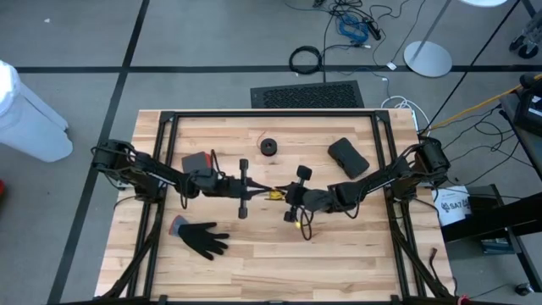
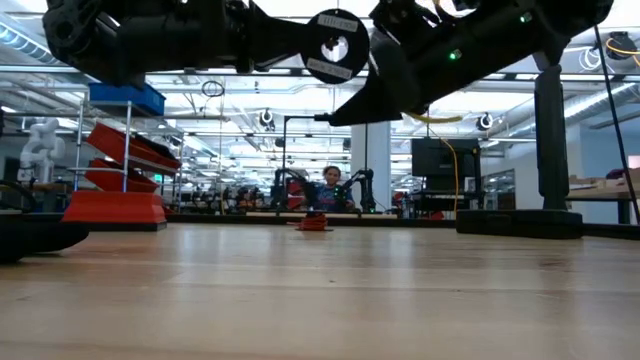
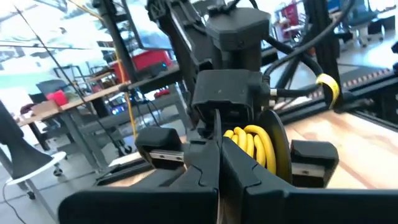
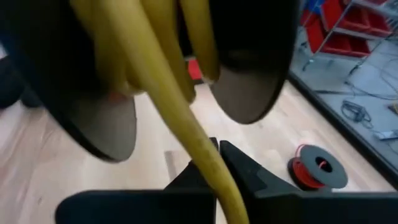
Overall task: Coil cords
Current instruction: Coil the yellow wire into the spool, then coil the yellow wire on the spool
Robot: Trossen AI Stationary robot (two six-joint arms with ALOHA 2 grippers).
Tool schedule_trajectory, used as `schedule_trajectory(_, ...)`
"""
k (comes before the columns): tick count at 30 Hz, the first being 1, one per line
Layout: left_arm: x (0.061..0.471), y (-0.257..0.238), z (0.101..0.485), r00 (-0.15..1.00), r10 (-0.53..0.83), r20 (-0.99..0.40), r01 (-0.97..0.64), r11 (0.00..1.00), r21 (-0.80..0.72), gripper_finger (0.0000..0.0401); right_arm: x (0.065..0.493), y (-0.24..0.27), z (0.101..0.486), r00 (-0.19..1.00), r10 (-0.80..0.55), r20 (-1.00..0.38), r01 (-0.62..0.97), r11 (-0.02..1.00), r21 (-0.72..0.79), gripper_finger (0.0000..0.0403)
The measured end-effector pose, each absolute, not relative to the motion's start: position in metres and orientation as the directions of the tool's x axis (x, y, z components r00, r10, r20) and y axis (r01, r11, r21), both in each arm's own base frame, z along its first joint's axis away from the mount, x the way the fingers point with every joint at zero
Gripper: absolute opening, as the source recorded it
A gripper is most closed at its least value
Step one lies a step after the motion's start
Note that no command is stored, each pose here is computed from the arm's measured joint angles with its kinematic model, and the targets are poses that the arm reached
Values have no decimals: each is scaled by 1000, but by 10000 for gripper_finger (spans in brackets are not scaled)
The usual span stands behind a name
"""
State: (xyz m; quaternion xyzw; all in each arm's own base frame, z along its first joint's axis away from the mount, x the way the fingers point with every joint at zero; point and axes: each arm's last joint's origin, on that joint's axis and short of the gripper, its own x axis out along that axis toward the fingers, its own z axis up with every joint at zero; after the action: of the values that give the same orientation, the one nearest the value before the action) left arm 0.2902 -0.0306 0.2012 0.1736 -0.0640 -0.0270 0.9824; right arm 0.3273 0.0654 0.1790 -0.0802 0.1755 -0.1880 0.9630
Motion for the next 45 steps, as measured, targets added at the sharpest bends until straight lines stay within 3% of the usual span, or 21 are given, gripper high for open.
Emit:
schedule_trajectory(14, 291, -8, 215, 967, 81, 242, -137, 965, 226, 0, 336, 54, 193, 898, -411, -156, 397, 911, -112, 4)
schedule_trajectory(26, 293, 5, 218, 957, 147, 250, -185, 973, 135, 0, 339, 35, 191, 870, -463, -168, 465, 885, -27, 4)
schedule_trajectory(31, 292, 16, 217, 951, 194, 240, -220, 972, 86, 0, 337, 22, 180, 827, -497, -264, 519, 855, 14, 4)
schedule_trajectory(36, 294, 26, 207, 958, 253, 133, -260, 965, 34, 0, 332, 17, 168, 775, -510, -372, 574, 815, 78, 4)
schedule_trajectory(41, 294, 34, 198, 955, 294, 45, -295, 955, 22, 0, 328, 18, 158, 759, -445, -476, 567, 810, 147, 4)
schedule_trajectory(45, 293, 35, 200, 955, 291, 61, -292, 956, 20, 0, 321, 24, 149, 715, -402, -573, 584, 793, 174, 4)
